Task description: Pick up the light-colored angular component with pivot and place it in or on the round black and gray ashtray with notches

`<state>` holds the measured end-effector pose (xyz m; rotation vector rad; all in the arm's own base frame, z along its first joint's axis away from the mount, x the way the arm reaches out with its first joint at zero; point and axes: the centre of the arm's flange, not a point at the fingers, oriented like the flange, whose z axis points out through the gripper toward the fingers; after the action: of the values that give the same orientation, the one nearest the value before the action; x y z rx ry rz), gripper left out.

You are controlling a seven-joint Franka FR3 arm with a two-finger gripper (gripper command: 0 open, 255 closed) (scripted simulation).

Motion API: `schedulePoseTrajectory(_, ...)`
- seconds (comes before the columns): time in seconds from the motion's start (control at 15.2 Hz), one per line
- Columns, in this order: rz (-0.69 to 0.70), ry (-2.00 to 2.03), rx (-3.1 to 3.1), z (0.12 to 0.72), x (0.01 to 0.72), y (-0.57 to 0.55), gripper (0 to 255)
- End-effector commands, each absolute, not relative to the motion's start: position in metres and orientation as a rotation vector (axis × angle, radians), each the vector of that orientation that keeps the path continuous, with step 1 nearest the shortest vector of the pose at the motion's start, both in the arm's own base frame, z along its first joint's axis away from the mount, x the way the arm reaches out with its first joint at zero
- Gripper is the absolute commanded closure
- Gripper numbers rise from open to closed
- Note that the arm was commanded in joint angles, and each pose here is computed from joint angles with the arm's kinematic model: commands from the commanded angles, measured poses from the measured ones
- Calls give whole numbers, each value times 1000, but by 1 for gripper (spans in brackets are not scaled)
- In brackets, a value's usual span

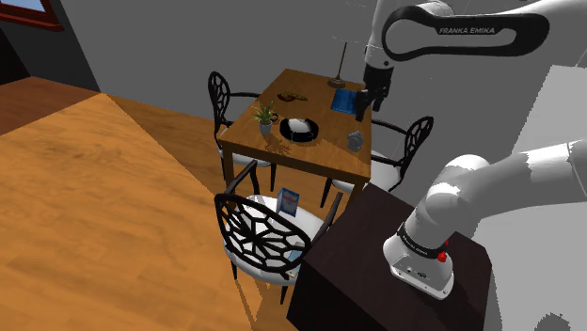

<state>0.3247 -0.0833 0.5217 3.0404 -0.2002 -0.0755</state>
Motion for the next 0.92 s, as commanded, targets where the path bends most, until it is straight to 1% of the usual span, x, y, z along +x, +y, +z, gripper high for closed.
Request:
schedulePoseTrajectory(0.0,-56,-207,3044,506,330,-105,0)
schedulePoseTrajectory(0.86,55,-257,3070,403,362,-239,0)
